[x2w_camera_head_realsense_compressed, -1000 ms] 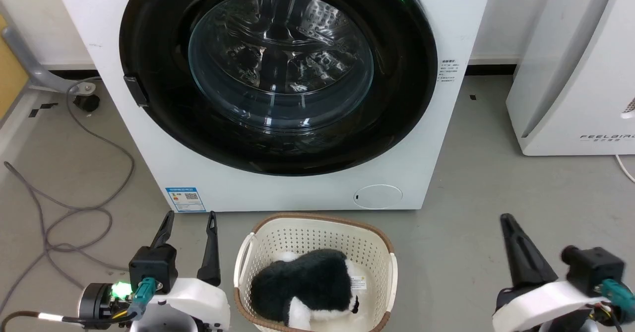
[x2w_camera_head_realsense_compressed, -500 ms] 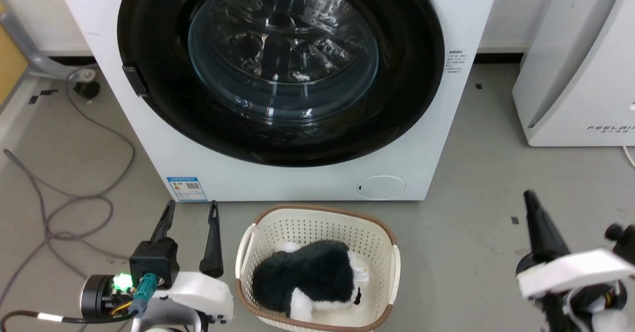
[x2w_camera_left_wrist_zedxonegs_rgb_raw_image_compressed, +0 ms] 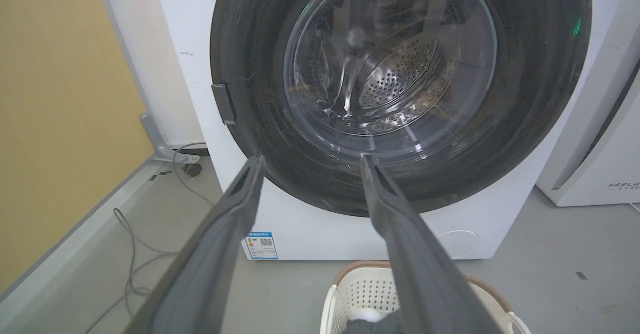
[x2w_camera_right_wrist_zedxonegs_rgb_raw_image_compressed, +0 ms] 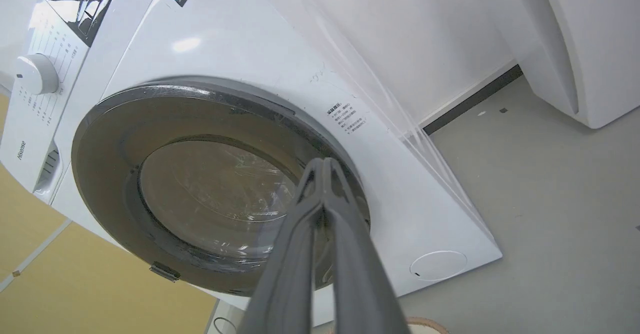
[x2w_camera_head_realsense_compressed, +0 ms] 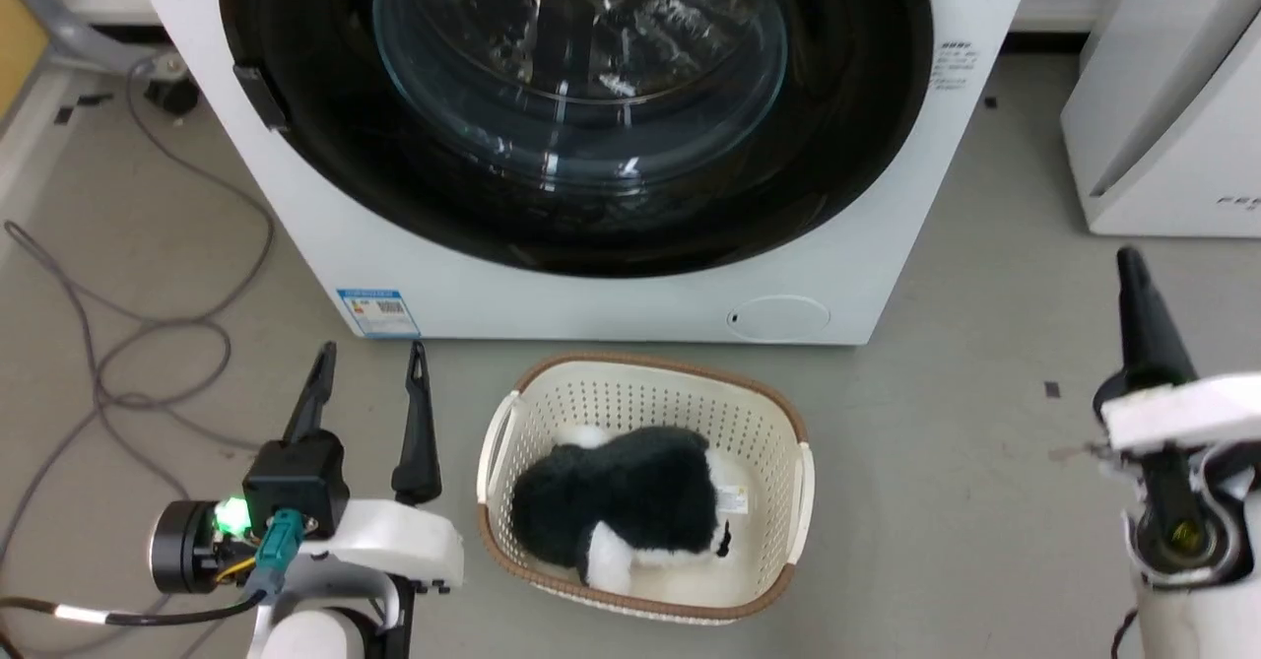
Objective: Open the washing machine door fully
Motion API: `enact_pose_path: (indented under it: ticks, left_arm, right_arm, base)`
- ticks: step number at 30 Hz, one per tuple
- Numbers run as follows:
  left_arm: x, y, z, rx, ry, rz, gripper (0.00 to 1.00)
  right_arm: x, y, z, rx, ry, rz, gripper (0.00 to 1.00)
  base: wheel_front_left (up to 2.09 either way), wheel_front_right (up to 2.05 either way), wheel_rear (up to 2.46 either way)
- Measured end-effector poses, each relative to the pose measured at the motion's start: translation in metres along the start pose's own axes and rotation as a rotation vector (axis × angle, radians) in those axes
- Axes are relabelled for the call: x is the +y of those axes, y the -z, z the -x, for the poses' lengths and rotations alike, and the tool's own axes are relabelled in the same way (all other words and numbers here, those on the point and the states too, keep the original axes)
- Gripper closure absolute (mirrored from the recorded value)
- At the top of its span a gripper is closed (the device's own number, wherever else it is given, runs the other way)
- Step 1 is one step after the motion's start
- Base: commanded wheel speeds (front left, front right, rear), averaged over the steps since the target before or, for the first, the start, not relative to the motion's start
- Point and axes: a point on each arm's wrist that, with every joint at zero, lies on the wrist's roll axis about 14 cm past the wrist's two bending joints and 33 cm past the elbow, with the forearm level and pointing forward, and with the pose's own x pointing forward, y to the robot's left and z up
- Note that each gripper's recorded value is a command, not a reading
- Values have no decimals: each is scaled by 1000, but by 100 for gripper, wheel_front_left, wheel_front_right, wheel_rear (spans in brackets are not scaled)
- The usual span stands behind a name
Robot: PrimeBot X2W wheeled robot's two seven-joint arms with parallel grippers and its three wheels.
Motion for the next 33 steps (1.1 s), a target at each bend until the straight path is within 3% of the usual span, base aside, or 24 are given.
enact_pose_path:
  ticks: [19, 33]
  left_arm:
    - [8, 15, -24, -1, -47, 2, 0]
    - [14, 28, -36, 5, -83, 0, 0]
  right_arm:
    - [29, -7, -99, -51, -76, -107, 100]
    - [40, 7, -153, -25, -98, -162, 100]
  base:
    - [0, 0, 0]
    - [0, 0, 0]
